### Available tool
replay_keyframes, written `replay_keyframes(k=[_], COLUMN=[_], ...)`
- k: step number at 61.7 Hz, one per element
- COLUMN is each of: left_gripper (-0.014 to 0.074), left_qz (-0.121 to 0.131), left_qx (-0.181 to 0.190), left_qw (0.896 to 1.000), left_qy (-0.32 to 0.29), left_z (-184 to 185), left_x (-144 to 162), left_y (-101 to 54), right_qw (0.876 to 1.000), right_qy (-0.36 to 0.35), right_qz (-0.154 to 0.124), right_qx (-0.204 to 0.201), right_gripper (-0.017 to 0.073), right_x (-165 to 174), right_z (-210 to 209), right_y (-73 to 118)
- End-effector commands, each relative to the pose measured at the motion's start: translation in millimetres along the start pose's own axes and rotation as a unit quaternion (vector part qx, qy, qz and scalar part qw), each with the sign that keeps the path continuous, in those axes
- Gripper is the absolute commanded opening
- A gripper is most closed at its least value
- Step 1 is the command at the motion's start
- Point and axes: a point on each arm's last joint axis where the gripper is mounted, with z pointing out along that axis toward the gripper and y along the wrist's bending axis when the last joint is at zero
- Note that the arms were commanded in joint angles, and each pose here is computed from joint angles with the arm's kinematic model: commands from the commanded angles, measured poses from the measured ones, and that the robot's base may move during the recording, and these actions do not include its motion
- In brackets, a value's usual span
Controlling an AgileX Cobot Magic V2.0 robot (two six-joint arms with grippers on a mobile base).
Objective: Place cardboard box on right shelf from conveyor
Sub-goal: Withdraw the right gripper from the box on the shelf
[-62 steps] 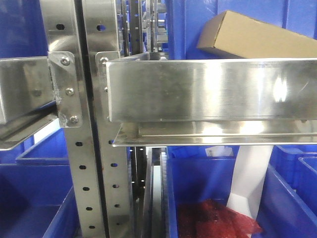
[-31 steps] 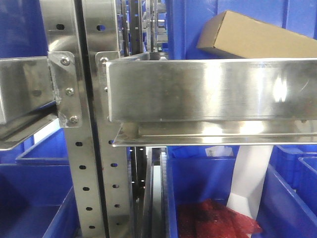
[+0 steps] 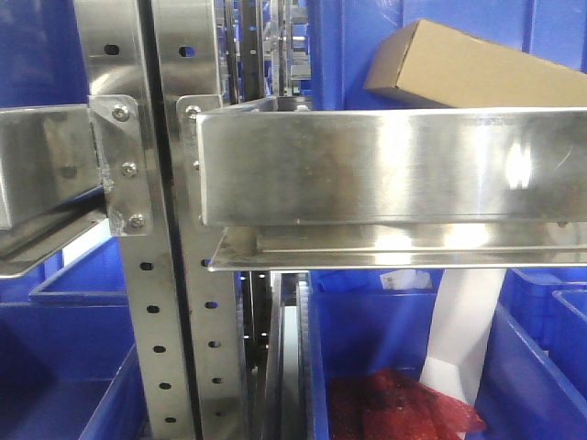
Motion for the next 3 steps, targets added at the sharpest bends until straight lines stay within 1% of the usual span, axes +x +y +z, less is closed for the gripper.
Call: replay_keyframes(k=[1,3], left_gripper=[-0.0116,-0.0115], left_qz=[-0.003,-0.003], left_qx=[-0.003,-0.003], left_qw=[0.999,0.999], left_qy=[-0.045,-0.045], left_z=[-0.8,-0.8], left_x=[-5.2,-5.2], left_y=[0.5,0.5], right_qw=[0.998,0.998], right_qy=[-0.060,-0.060], right_qz=[-0.006,-0.006], right_qx=[0.008,0.008], right_gripper=[0.0057,0.0057], right_x=[-11.4,-11.4], right_z=[-2.4,-2.4], right_y=[-1.1,-1.1])
